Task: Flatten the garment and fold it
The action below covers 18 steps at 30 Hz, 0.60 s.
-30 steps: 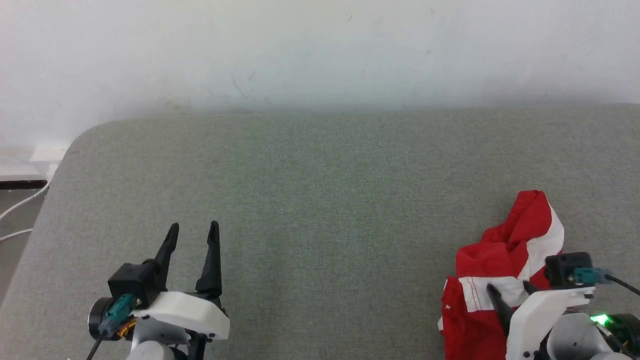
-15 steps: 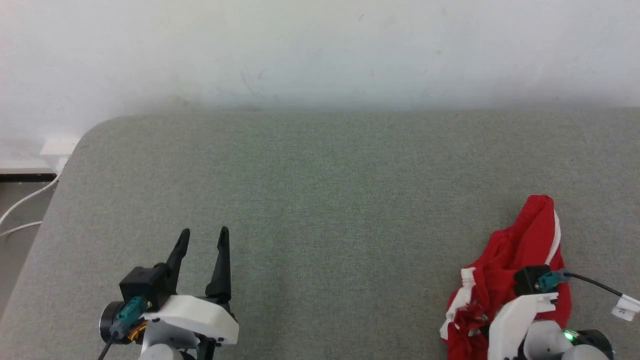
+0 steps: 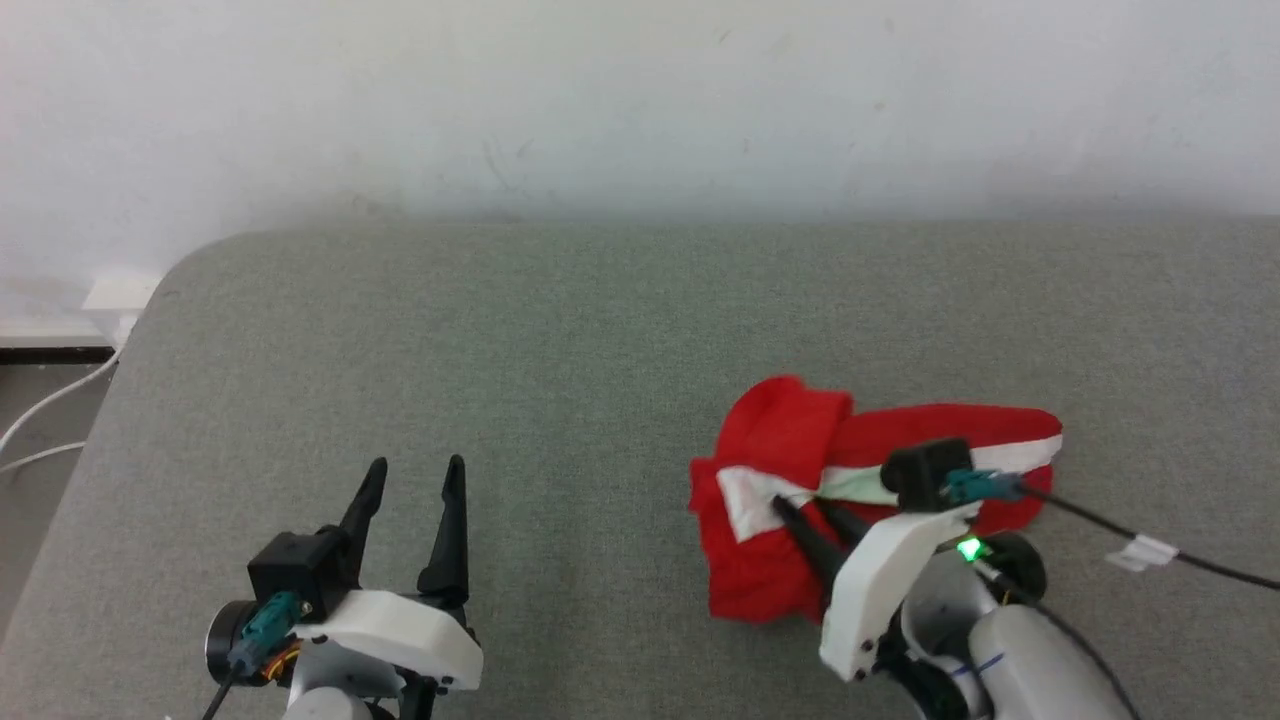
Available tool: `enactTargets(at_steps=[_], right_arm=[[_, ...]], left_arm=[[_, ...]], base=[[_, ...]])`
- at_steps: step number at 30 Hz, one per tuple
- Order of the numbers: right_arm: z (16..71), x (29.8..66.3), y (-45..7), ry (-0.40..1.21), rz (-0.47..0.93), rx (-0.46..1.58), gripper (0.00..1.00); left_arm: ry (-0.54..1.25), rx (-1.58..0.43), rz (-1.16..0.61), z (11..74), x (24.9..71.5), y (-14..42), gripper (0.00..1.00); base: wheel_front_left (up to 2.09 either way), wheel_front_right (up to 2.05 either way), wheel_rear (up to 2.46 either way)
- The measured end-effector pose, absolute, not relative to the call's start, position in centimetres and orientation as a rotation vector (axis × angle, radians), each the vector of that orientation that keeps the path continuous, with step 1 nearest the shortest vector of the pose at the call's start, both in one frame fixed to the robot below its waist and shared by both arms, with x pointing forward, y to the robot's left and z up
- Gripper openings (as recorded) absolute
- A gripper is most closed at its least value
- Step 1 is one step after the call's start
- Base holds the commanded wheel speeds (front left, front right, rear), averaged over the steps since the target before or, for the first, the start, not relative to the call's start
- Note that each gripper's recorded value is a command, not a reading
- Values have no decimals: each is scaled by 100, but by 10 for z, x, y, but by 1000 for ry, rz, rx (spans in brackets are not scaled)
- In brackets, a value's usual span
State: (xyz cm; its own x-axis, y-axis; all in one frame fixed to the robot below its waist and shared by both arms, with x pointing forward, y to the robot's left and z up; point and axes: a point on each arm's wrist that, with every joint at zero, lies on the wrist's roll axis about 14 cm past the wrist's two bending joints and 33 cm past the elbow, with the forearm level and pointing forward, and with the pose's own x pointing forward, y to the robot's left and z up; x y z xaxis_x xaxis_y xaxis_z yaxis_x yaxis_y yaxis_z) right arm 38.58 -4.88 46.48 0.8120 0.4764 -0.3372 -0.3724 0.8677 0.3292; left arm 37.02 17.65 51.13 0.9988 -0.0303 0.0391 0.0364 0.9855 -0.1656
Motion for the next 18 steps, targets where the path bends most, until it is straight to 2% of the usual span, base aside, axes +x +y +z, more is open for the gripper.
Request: enactTargets(at_steps=[4,10,13,18], right_arm=[[446,378,-37,447,487,223,100],[471,382,-33,244,498,210,100],[485,380,-45,145,470,214,100],[514,381,-91,-16,341,163,100]], left_arm=[[-27,-168,-38,509,372,174,100],[-17,-167,-27,505,372,176,100],[-15,-169,-23,505,373,176,100],[-12,-167,-25,505,374,174,100]], base=[[0,0,0],[0,0,0],[0,0,0],[0,0,0]])
